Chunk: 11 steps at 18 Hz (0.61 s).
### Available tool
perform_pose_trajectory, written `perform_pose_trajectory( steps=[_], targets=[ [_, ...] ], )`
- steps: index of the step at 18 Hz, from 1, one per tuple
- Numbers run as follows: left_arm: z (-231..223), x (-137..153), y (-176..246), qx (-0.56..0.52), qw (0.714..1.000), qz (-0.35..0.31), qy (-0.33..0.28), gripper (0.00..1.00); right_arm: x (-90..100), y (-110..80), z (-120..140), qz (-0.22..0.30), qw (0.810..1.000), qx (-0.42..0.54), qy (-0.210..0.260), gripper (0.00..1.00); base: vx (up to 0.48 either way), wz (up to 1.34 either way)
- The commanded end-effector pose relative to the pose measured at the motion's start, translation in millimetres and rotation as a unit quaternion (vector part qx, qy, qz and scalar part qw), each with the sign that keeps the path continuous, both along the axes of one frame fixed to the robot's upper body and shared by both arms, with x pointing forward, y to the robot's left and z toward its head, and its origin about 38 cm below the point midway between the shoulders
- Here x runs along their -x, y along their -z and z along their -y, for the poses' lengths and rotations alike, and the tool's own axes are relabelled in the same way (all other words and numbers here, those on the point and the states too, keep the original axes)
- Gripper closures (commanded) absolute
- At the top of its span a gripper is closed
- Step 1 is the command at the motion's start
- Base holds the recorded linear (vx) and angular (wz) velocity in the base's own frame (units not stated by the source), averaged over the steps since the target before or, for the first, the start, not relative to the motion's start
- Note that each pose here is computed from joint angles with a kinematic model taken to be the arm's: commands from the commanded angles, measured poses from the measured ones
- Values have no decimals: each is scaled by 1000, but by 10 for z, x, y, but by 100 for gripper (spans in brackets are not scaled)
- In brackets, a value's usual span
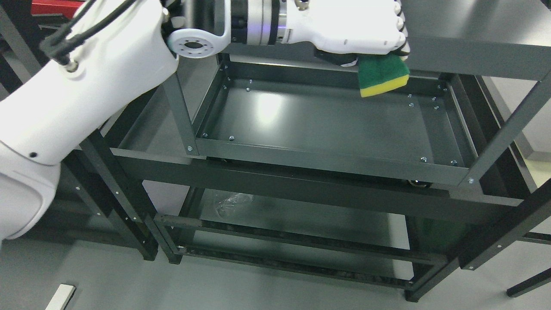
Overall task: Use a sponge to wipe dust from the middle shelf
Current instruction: 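Wipe the sponge across the shelf toward the near upright again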
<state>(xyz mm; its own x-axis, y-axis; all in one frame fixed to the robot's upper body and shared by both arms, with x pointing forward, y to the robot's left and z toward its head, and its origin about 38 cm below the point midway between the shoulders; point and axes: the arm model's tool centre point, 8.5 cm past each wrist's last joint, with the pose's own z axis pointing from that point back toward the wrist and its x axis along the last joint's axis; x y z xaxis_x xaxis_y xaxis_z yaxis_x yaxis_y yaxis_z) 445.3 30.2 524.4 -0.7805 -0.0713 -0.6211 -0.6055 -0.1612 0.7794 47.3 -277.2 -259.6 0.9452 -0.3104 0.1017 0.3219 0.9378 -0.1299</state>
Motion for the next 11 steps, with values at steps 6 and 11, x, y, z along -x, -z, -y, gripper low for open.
perform_pose_trajectory(
  steps=[6,11],
  targets=[
    [-1957,589,-46,-22,996,31,-87,100,13,-8,101,-26,1000,-1,2,0,0,0],
    [-2503,660,-24,14,990,16,-140,100,13,-8,102,-26,1000,0,2,0,0,0]
  ],
)
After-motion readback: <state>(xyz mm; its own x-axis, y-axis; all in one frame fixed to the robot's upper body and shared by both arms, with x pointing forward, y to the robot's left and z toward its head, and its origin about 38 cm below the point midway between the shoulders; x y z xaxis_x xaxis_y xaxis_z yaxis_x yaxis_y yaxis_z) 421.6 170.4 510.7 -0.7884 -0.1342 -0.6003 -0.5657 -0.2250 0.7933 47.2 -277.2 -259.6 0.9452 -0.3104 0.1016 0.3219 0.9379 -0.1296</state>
